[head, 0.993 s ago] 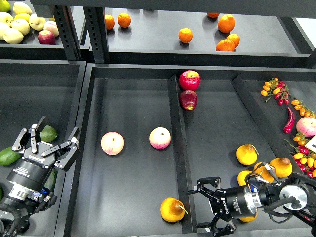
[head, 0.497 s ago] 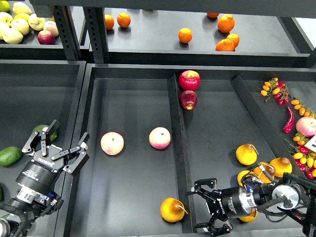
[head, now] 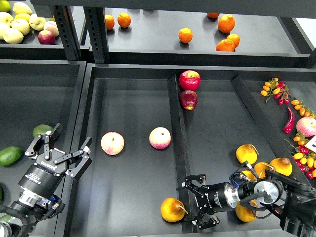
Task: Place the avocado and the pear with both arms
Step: 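Lower the right gripper and close it around the yellow pear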
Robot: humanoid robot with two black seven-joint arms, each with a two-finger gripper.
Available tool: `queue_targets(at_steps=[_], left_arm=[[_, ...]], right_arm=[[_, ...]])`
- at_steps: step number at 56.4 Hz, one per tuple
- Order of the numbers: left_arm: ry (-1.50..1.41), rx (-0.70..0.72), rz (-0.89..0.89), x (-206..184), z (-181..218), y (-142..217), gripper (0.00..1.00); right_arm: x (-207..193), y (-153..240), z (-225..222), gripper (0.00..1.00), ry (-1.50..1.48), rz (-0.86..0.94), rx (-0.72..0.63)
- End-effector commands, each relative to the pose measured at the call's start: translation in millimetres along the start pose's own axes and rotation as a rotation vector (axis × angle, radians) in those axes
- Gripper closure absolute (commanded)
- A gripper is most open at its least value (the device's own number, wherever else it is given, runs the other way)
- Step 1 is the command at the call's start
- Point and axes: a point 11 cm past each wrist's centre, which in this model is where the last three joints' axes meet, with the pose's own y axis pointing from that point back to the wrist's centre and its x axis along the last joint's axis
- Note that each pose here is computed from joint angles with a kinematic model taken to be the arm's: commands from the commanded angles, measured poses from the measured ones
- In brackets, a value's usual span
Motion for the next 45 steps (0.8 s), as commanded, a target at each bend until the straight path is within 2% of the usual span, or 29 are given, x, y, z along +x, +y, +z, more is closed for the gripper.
queue_targets(at_steps=[1, 20, 28, 41, 45], left_arm=[[0.002, 0.002, 0.0, 0, -1, 0, 0.02], [0.009, -0.005, 0.017, 5, -2, 7, 0.02], [0.009, -0.005, 0.017, 5, -2, 7, 0.02], [0.009, -0.006, 0.02, 5, -2, 8, 0.02], [0.01, -0.004, 0.021, 5, -3, 8, 0.02]], right_arm=[[-3, -9, -1, 0.0, -0.004, -0.006, -0.001], [-6, -21, -3, 0.01, -0.014, -0.003, -0.004], [-6, -25, -7, 0.09, -0.022, -0.001, 0.004], [-8, -28, -6, 0.32, -0.03, -0.007, 0.008], [-8, -28, -6, 0.35, -0.031, -0.008, 0.009]])
